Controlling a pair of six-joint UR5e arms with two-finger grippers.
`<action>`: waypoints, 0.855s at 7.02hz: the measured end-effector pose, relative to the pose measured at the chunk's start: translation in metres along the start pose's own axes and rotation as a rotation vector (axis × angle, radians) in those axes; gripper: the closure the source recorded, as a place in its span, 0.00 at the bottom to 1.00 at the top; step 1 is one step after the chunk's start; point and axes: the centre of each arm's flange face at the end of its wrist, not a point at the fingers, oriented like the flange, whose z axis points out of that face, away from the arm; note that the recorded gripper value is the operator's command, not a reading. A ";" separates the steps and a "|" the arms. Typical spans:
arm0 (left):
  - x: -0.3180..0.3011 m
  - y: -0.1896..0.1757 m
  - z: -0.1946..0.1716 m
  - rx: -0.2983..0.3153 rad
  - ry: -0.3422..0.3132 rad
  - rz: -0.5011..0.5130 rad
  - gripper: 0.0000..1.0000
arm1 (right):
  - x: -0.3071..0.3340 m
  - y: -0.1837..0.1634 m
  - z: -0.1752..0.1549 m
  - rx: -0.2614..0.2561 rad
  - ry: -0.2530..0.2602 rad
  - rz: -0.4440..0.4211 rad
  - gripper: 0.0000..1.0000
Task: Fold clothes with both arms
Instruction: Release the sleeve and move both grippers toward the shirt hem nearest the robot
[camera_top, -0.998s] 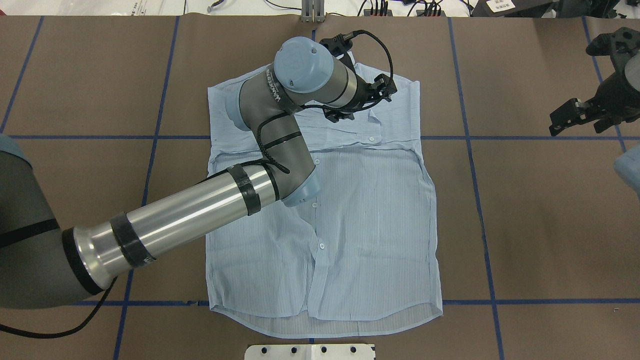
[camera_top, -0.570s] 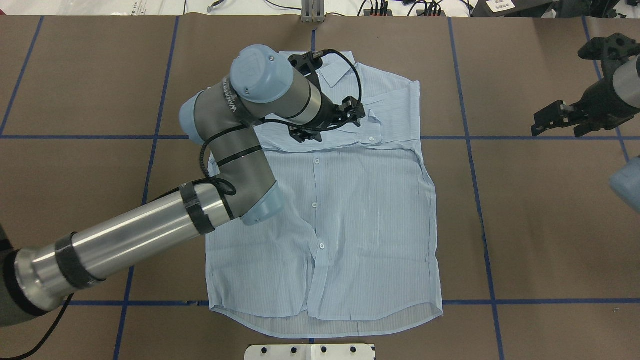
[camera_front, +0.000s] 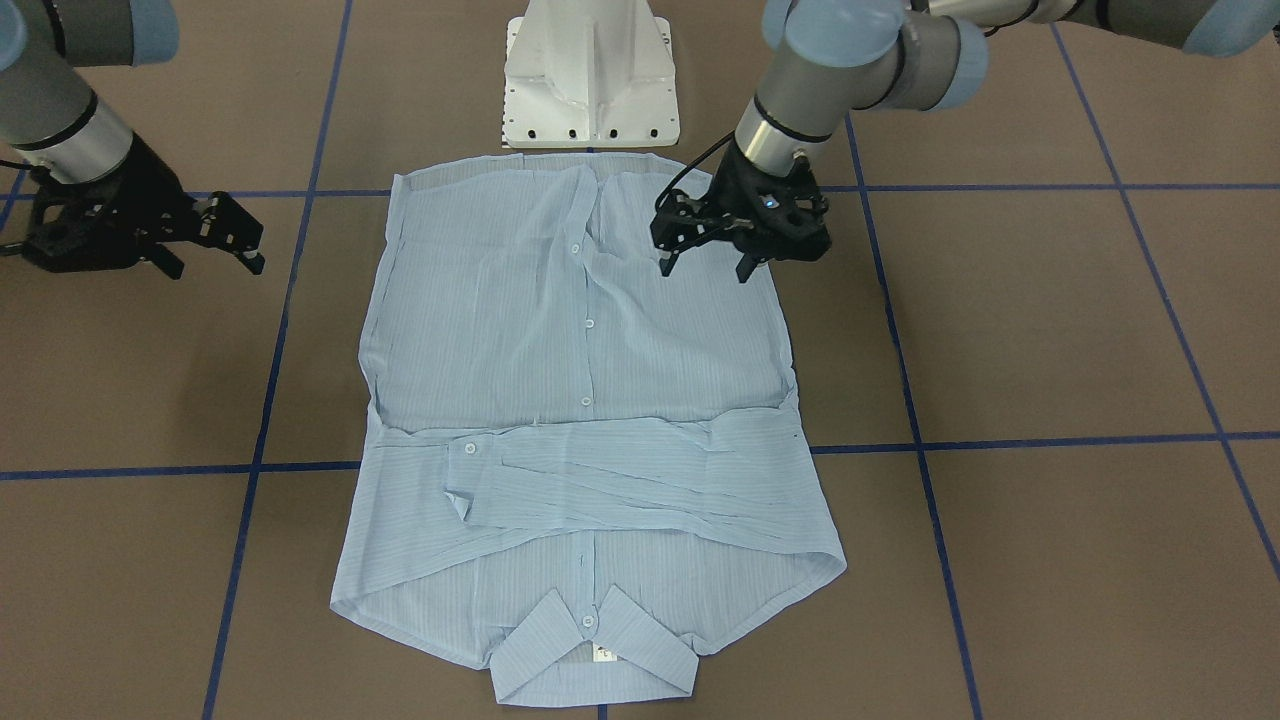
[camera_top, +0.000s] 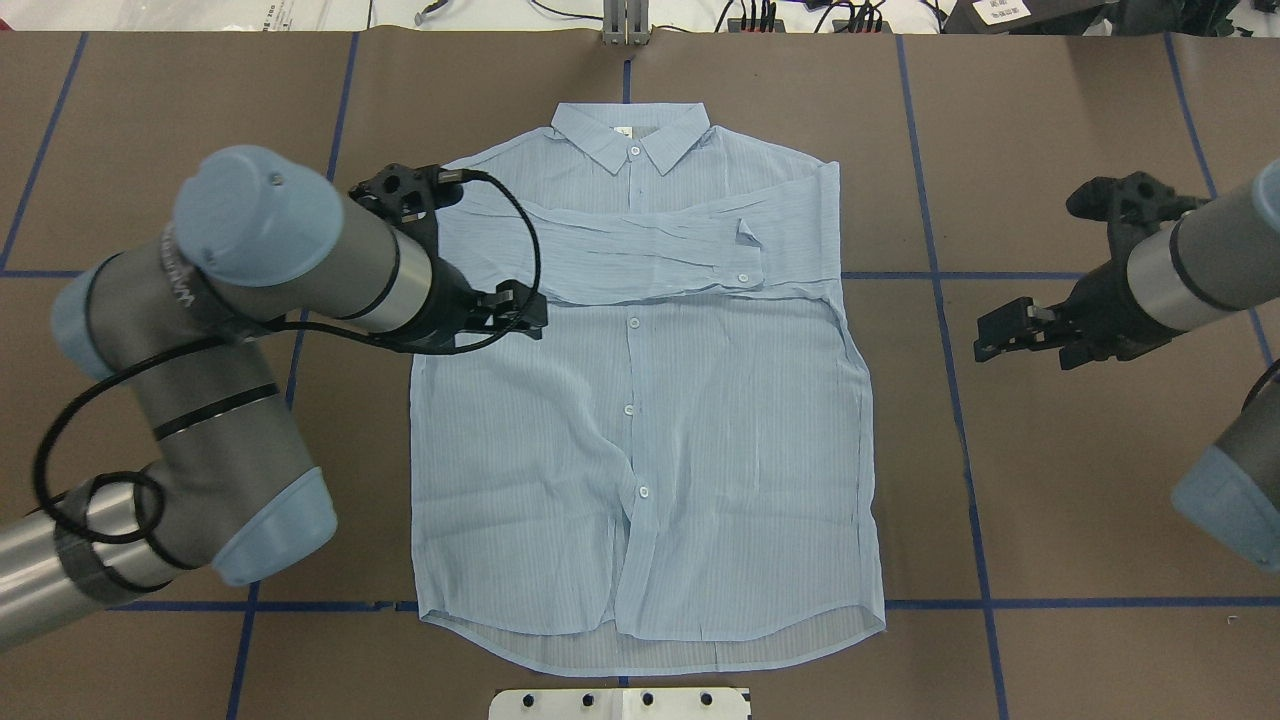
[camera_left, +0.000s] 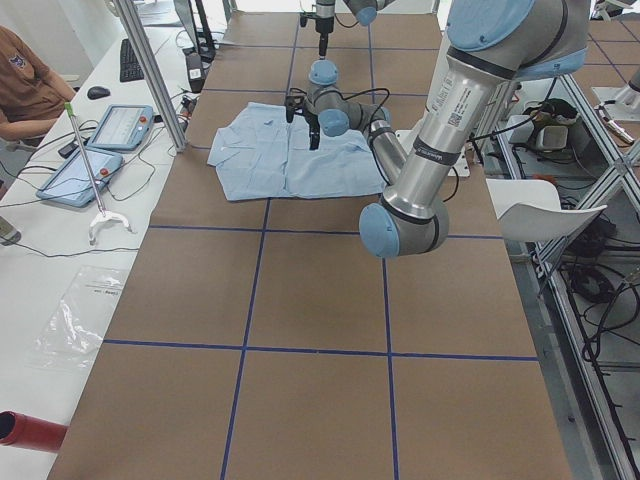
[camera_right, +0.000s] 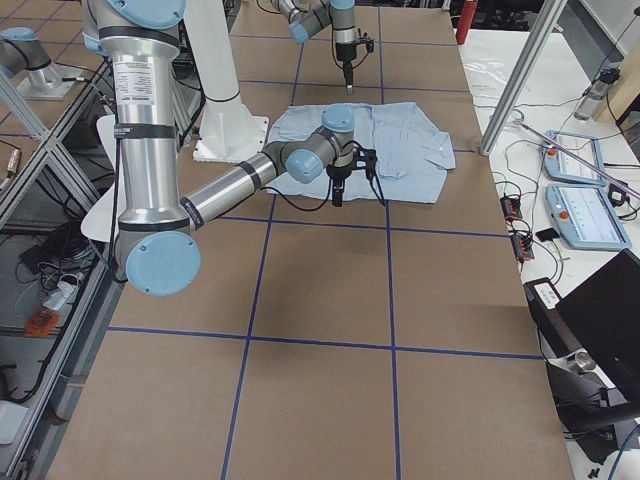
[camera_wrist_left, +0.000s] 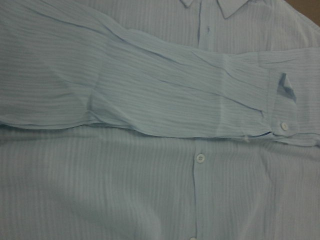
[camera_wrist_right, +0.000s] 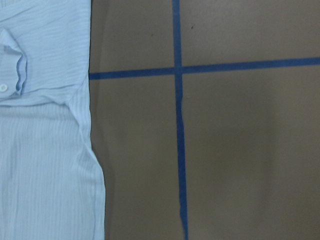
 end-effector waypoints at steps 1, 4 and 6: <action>-0.021 0.013 -0.018 0.003 -0.002 0.009 0.00 | -0.030 0.037 0.020 0.002 0.004 0.017 0.00; -0.034 0.027 -0.031 0.017 -0.003 0.015 0.00 | -0.087 0.141 0.082 -0.001 0.018 0.026 0.05; -0.032 0.028 -0.032 0.022 0.001 0.019 0.00 | -0.091 0.164 0.109 -0.022 0.050 0.013 0.19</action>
